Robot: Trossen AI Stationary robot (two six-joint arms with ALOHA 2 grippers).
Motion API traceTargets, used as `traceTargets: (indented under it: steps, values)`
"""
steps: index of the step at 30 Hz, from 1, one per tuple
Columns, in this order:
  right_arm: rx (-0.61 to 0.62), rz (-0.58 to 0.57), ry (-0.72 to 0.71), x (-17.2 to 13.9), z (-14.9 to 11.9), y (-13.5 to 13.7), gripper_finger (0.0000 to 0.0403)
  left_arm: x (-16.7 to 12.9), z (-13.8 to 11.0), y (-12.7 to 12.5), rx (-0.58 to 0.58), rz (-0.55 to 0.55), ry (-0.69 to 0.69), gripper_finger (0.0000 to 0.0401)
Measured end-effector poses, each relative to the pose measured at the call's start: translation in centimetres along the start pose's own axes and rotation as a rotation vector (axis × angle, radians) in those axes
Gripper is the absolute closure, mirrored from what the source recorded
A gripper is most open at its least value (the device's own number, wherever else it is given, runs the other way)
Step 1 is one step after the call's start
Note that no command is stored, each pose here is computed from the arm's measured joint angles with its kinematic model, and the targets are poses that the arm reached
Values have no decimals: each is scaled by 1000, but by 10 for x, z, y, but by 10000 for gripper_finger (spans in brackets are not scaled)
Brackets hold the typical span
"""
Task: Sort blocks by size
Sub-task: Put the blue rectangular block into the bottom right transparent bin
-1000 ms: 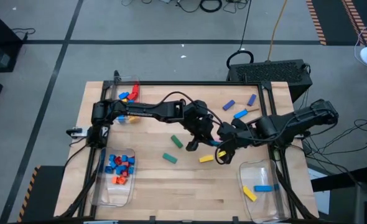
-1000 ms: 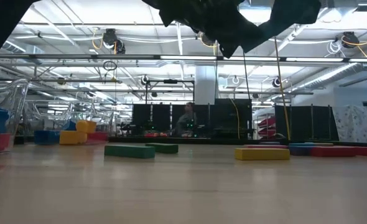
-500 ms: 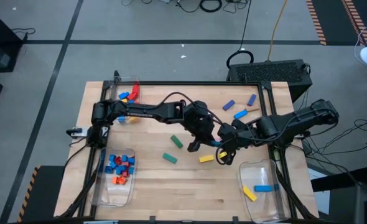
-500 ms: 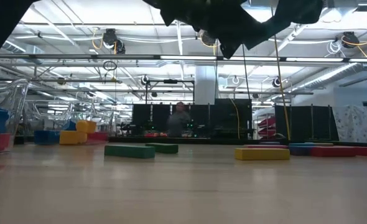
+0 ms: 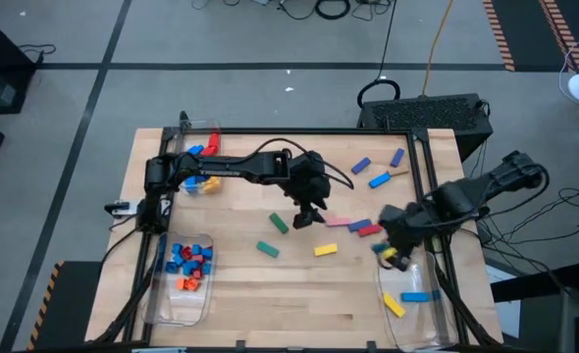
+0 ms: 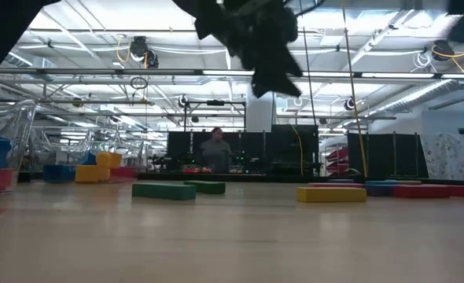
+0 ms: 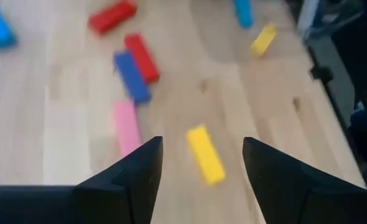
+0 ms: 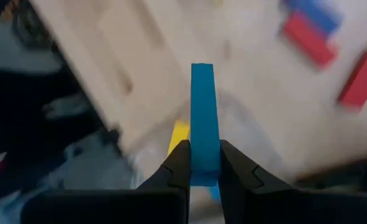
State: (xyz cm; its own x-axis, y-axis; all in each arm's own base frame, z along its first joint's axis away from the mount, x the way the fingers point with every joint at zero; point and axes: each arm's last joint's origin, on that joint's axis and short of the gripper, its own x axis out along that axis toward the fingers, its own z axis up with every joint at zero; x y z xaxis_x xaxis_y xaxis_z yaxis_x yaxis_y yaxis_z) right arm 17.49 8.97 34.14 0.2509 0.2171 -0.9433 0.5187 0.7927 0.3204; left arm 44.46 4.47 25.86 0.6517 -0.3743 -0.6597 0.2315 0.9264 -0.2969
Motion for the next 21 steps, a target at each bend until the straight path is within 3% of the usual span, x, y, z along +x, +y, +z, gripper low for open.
traceTargets:
  steps: [10,21]
  values:
    - [20,-38,235,-6,-57,-2,371,-7,-18,10,-108,18,158,175]
    - [81,71,321,82,-82,2,371,-8,-18,11,-110,21,159,175]
